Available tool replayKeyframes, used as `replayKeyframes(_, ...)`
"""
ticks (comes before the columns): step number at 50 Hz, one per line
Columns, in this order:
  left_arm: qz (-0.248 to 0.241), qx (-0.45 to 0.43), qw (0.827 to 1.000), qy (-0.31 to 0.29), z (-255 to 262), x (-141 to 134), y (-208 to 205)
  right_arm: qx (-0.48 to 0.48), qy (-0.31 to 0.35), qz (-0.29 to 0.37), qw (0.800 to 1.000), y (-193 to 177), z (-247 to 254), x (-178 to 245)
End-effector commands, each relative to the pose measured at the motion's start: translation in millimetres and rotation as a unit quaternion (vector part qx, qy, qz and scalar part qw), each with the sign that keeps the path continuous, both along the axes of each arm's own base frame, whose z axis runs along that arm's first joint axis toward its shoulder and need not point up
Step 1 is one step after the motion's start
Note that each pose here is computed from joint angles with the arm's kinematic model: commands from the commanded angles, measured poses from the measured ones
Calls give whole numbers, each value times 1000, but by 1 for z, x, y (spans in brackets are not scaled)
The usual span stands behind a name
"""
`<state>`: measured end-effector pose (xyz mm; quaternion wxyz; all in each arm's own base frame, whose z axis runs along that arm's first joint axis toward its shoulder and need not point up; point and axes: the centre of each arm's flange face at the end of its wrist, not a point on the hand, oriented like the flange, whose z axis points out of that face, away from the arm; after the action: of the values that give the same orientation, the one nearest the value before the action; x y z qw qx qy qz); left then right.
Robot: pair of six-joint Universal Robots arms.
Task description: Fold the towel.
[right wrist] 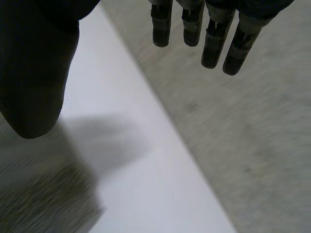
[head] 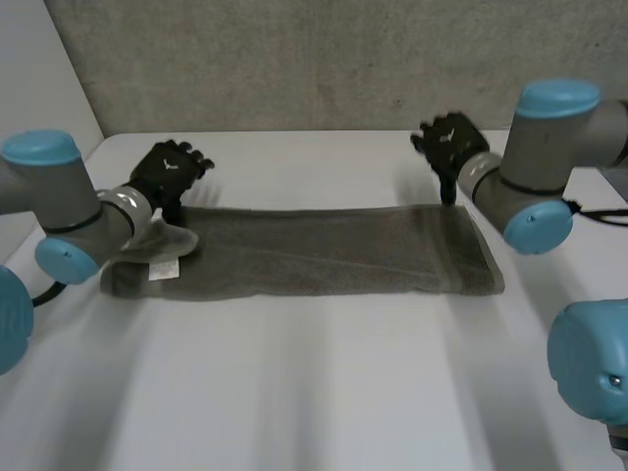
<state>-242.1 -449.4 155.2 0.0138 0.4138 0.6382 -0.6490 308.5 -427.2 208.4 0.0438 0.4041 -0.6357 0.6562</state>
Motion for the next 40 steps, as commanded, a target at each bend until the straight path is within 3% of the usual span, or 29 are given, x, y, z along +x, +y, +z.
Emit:
replayKeyframes(1, -2, -19, 999, 33, 51, 2, 16, -22, -108, -4, 994, 18, 81, -5)
replayKeyframes(10, -14, -21, 999, 35, 54, 5, 21, 37, -97, 9, 994, 52, 99, -7)
replayKeyframes(20, -13, -67, 994, -80, 4, 25, -5, 115, -67, 33, 991, 71, 70, -9)
replayKeyframes(28, -19, -143, 982, -120, -6, 22, -22, 134, -59, 35, 989, 76, 62, -10)
replayKeyframes(35, -64, -150, 981, -107, -2, 23, -20, 140, -56, 34, 988, 78, 59, -11)
replayKeyframes(40, -78, -117, 989, -52, 4, 26, -20, 151, -52, 32, 987, 79, 53, -11)
